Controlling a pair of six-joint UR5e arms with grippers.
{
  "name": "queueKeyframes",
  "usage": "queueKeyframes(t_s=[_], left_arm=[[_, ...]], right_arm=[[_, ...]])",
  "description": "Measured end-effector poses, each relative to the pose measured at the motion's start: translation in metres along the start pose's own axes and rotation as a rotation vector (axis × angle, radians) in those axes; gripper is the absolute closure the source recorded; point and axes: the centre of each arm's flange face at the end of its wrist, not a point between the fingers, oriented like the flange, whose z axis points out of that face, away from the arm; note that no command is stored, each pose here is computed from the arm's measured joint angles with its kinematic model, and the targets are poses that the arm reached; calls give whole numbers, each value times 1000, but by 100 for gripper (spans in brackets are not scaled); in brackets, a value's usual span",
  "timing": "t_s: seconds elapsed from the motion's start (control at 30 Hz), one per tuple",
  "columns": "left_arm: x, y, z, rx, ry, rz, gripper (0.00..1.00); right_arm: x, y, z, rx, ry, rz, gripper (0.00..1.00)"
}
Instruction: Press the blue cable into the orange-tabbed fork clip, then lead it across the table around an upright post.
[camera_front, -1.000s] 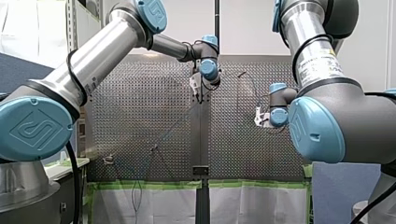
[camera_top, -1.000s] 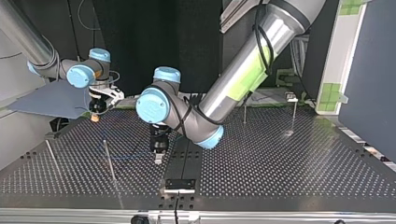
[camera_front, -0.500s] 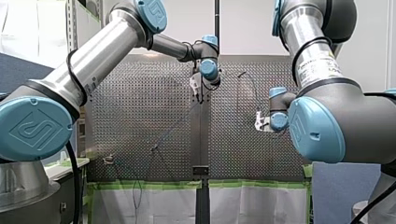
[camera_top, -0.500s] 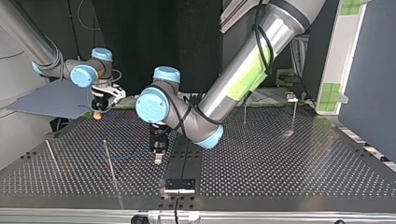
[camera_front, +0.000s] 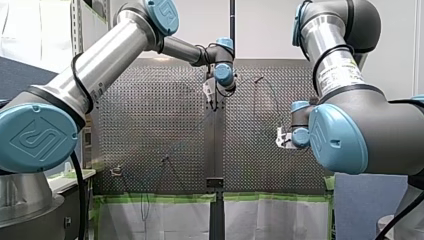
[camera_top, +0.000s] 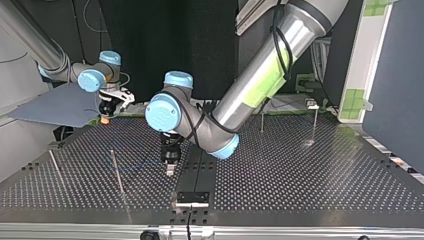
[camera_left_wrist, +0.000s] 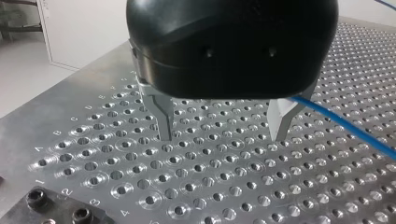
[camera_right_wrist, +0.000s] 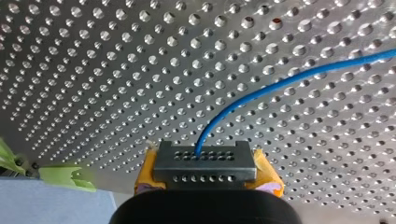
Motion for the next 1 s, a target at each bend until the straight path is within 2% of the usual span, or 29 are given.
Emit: queueKeyframes(t_s=[0.53, 0.7, 0.83, 1.0], left_arm=[[0, 1, 0, -5, -2, 1, 0], [-1, 3, 1, -8, -3, 2, 0], [-1, 3, 2, -9, -4, 3, 0], [-2, 4, 2, -9, -4, 4, 0]], right_arm=[[-49, 13, 11, -21, -43, -12, 98], [-73, 16, 13, -29, -68, -13, 98], [-92, 19, 15, -36, -81, -9, 98], [-102, 21, 18, -42, -74, 3, 98]])
